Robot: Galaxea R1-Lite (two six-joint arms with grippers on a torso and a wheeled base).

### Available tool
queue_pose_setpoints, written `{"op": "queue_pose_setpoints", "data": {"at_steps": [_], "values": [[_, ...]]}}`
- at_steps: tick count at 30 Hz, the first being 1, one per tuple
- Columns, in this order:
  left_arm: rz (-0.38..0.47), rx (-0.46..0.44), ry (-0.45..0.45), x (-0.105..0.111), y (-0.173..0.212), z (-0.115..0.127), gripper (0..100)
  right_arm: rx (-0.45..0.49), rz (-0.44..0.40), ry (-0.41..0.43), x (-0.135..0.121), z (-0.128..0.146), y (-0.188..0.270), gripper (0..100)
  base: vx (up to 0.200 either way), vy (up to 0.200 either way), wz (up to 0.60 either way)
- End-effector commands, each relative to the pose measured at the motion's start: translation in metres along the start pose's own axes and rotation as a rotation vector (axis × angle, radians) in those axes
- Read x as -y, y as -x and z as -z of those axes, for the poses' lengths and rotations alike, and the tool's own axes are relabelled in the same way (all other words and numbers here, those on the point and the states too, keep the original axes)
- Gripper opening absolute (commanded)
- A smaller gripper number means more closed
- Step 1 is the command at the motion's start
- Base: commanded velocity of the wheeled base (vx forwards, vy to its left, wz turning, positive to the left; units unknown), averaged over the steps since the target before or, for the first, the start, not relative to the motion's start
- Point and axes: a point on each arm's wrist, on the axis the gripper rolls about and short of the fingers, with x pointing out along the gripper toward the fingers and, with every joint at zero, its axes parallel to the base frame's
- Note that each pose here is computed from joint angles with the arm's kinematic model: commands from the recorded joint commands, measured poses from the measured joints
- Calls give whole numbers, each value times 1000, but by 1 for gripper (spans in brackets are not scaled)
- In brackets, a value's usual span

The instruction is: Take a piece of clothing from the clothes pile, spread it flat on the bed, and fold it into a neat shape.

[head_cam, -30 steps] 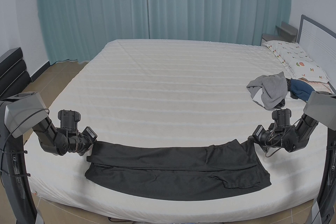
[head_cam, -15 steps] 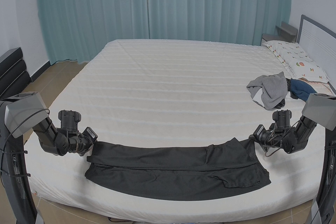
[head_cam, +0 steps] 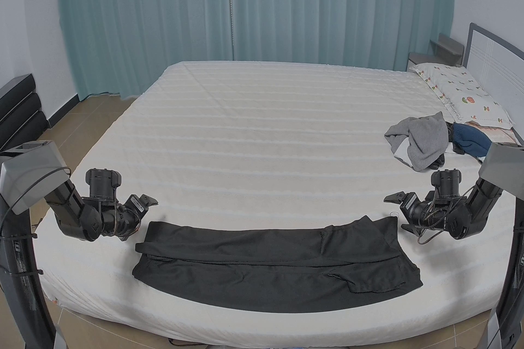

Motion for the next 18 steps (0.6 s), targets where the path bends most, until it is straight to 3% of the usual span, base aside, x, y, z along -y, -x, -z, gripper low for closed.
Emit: {"op": "queue_pose_setpoints", "data": {"at_steps": [1,3,10,15,18], "values": [[39,30,0,7,31,-2,100,27,-36,9,-14,-4,26,100,0,0,0],[22,8,-2,2,34,7,100,33,-50,20,-21,-3,29,100,0,0,0],[-25,-38,5,-25,47,33,100,18,-72,47,-36,6,67,100,-200,0,0],[-5,-22,-4,-33,54,42,100,-39,-60,30,-25,21,81,100,-200,0,0],[4,-18,-7,-35,55,45,100,-102,-58,17,-17,29,82,100,0,0,0]]}}
